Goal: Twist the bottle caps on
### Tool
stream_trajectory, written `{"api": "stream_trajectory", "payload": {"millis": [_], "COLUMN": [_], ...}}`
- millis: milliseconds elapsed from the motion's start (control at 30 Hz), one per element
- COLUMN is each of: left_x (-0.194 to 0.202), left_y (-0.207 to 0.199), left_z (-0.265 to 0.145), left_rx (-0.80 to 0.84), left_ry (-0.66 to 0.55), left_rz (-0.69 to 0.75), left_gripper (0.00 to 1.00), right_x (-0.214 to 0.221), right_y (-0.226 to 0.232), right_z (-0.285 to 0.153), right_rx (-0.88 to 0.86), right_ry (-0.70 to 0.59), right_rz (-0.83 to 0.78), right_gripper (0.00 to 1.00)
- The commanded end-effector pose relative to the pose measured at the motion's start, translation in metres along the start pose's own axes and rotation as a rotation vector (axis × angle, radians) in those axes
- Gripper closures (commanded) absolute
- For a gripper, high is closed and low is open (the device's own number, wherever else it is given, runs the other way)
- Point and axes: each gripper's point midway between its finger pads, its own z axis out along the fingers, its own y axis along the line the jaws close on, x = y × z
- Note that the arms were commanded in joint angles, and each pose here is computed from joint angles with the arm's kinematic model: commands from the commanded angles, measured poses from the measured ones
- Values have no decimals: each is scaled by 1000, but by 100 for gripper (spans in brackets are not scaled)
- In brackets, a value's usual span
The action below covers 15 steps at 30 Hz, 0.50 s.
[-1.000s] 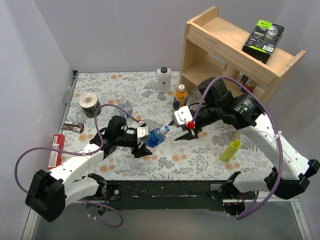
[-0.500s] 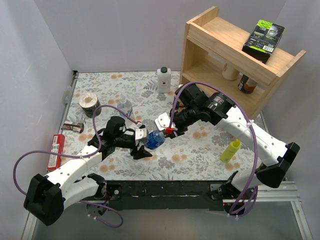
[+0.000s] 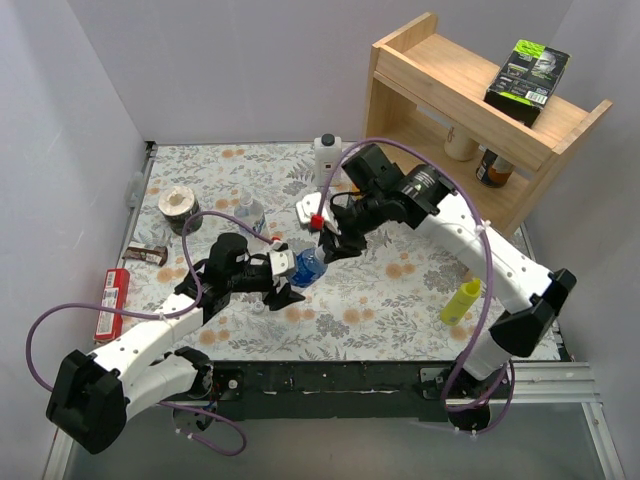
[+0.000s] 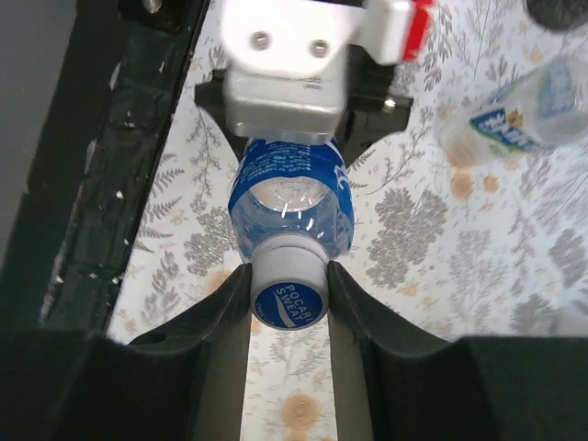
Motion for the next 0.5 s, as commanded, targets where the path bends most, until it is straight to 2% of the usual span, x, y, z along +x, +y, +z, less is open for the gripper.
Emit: {"api": "stream_trajectory", "payload": {"millis": [0,67,100,133,200,233,267,367,400,467], "left_x": [-29,-30,-28,-22,-17,-13,-16,-9,-5,0], "left_y": [73,90,92,92,88,84,74,56,46,34], "left_z": [-14,-18,-17,-15,-13,-11,-8,-5,-3,-2], "left_rx": [-383,-470,-475,-470,-443,-421,-368,-276,-214,-159], "left_ry": [-49,-38,-30,-9,5,15,-2,11,17,28], "left_rz": [74,85,86,70,58,50,52,63,68,51], "left_gripper": [100,100,100,100,100,100,100,100,100,100], "right_x": [-5,17,11,11,-6,-10,-16,-28,-14,-15], "right_y": [-2,-15,-16,-17,-31,-34,-39,-43,-41,-34], "right_z": [15,13,12,10,-4,-12,-20,-52,-49,-59], "right_rx": [-153,-154,-204,-215,-171,-139,-106,36,58,115], "right_ry": [-126,-169,-216,-221,-262,-263,-265,-228,-185,-163], "right_rz": [614,832,940,938,777,630,532,158,117,-32], "right_gripper": [89,93,92,89,74,68,55,43,42,39]}}
